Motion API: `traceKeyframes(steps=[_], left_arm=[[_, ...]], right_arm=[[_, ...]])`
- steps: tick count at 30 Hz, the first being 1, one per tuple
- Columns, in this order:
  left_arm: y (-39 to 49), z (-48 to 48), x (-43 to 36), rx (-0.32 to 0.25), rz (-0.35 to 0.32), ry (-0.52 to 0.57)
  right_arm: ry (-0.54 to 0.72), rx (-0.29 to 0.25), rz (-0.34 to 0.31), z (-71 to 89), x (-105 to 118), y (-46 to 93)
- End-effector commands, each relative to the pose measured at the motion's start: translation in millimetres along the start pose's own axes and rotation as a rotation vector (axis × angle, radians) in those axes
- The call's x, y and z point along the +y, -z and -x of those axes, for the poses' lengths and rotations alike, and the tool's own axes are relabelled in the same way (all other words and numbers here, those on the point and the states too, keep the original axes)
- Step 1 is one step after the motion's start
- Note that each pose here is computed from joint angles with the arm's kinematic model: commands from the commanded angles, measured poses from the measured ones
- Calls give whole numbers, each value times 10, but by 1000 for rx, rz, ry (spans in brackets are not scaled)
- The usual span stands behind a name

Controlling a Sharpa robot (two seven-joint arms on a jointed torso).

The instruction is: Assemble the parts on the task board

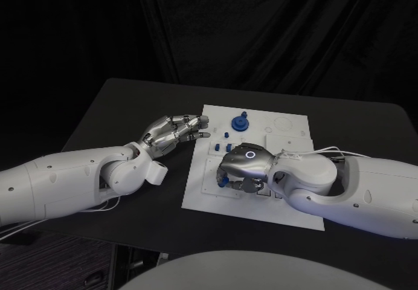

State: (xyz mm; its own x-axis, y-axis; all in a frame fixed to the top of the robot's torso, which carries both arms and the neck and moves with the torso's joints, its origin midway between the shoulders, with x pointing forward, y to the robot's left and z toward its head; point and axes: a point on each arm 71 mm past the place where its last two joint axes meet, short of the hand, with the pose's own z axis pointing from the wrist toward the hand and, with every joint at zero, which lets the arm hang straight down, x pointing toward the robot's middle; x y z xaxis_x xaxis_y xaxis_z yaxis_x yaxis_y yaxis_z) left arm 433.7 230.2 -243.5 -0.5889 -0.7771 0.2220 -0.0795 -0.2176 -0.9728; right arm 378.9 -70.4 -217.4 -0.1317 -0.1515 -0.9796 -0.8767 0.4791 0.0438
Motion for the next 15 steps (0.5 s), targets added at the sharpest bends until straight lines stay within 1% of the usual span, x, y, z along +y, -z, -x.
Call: traceKeyframes(steps=[1, 10, 13, 15], left_arm=[[-2, -20, 3, 17, -12, 15], [-4, -21, 11, 17, -11, 15], [-4, -21, 13, 17, -10, 16], [-4, -21, 14, 17, -10, 16]], right_arm=[[9, 12, -18, -34, -4, -4], [2, 7, -10, -66, 20, -27], [1, 16, -11, -82, 20, -32], [2, 32, -18, -100, 14, -34]])
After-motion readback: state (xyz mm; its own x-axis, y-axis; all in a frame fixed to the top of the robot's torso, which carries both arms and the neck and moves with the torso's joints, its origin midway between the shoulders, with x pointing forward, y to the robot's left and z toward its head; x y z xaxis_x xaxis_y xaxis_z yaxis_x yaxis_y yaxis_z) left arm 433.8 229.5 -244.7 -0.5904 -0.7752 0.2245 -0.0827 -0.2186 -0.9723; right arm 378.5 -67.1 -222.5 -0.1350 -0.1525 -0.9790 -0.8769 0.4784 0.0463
